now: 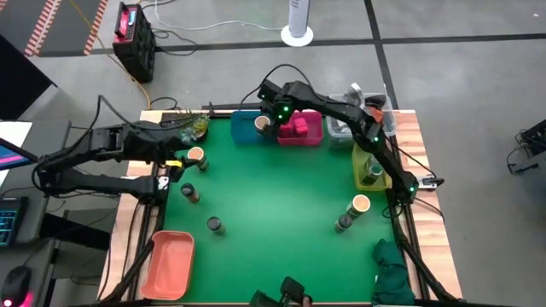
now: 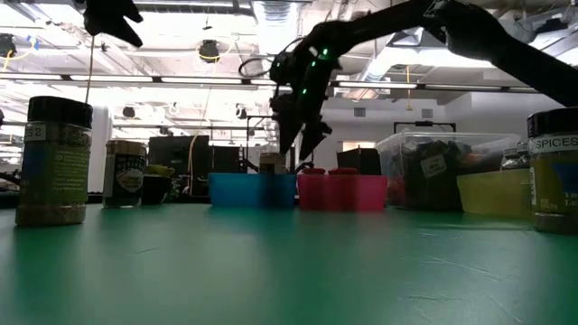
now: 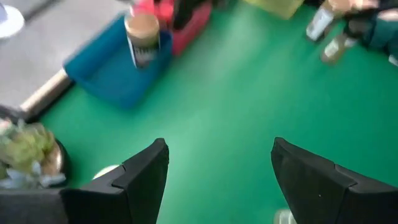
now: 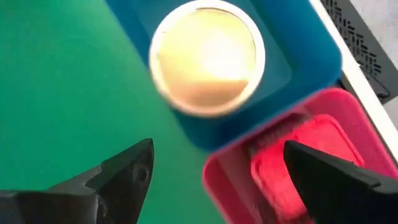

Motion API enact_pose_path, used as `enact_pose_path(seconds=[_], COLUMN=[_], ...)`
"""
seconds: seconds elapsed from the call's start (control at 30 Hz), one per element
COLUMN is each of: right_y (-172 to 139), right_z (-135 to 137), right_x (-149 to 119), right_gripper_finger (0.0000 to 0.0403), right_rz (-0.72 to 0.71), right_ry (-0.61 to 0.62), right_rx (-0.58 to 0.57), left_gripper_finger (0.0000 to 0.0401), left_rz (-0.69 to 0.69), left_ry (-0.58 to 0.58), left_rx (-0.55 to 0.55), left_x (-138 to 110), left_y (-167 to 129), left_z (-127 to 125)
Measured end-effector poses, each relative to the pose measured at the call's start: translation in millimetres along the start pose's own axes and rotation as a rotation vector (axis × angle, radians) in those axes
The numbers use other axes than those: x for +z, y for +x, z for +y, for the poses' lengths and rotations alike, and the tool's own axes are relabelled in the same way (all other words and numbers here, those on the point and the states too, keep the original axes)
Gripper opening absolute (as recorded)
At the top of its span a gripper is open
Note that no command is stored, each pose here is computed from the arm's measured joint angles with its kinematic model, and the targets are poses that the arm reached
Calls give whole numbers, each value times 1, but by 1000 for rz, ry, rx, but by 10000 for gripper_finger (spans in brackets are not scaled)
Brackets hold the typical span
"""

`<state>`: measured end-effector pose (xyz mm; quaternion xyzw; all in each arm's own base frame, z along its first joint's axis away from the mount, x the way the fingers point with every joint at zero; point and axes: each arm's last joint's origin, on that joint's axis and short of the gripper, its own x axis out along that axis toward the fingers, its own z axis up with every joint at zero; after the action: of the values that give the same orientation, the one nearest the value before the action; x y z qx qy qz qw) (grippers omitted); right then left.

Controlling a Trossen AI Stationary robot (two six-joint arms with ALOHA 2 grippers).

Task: Sort spices by type
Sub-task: Put the left brown spice bottle into the blue bin

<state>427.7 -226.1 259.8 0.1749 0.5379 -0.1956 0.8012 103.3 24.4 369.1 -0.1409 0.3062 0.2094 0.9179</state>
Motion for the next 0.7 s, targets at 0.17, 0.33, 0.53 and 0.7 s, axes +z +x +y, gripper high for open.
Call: enact_pose_path(seconds=[0.17,0.33,0.53,0.7], right_y=[-47,-109,-155,-175], right_z=[14,35,77,107], right_x=[-5,-15,-39,-58], right_gripper_finger=[383,383,383,383], right_rz=[-58,-189,-246,-259], right_ry=[-24,9,-29,-68], right_rx=[-63,-76,-81,-89], left_gripper_finger=[270,270,271,284], left_rz=[204,340,416,448], left_ry=[60,119,19,-72], left_rx=[42,191,264,219], left_x=[-3,-3,5,12], left_y=[24,47,71,89], left_z=[-3,0,17,32])
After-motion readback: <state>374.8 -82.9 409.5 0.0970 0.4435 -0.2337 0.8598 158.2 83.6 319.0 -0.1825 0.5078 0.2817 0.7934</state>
